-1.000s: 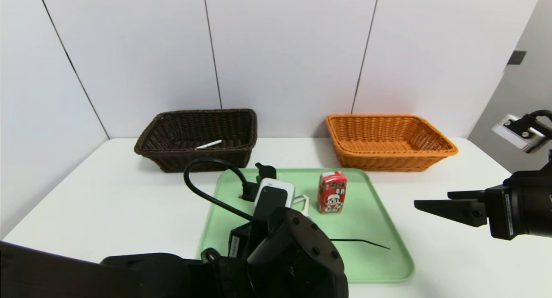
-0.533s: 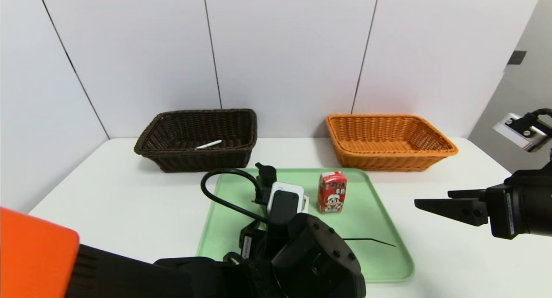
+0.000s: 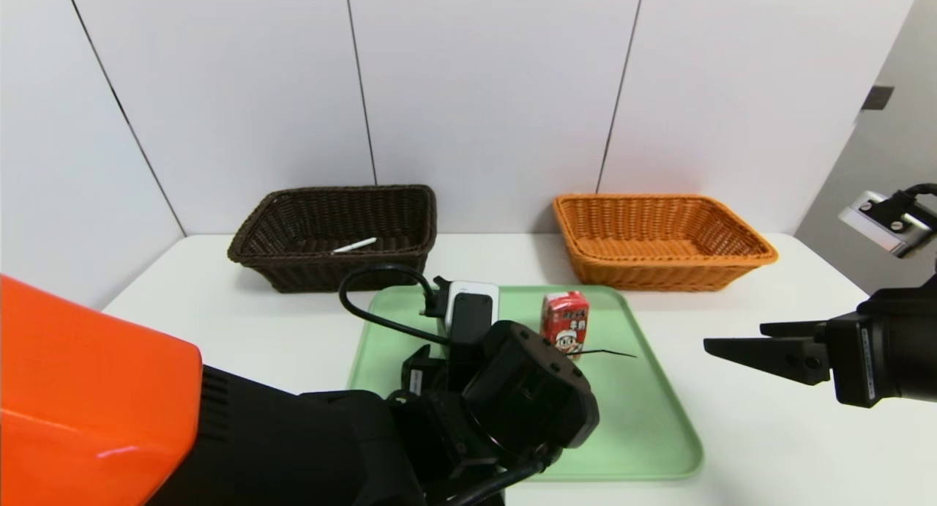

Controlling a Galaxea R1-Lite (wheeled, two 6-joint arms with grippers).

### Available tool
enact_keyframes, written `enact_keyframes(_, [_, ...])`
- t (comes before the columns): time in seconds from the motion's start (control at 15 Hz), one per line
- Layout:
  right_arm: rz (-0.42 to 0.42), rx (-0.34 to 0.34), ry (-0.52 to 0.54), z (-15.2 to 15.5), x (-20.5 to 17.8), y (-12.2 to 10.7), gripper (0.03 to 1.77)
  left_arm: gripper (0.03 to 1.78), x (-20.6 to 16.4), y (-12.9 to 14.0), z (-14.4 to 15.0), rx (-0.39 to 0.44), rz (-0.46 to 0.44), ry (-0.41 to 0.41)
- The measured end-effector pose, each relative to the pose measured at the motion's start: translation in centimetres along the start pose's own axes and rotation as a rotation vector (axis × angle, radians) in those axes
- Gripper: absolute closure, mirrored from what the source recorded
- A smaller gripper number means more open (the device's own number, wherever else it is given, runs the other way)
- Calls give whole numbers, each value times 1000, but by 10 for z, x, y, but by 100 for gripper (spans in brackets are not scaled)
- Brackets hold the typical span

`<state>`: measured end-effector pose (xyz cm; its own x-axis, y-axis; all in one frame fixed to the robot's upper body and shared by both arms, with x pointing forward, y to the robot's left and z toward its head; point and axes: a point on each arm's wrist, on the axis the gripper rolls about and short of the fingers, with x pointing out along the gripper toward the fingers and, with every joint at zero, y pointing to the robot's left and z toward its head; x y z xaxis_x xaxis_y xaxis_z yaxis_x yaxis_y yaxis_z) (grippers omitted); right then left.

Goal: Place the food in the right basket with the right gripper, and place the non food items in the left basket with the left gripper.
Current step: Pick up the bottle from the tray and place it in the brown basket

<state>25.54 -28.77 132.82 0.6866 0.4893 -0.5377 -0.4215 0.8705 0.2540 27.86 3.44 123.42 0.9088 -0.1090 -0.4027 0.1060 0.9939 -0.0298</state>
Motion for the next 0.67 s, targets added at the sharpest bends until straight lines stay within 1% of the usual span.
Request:
enact_keyframes(0.2, [2,-1,2,-1,0,0,10,12,12,5,6,-22,31,-7])
enact_keyframes(0.67, [2,-1,2,-1,0,0,10,12,18,4,10,-23,41,-13])
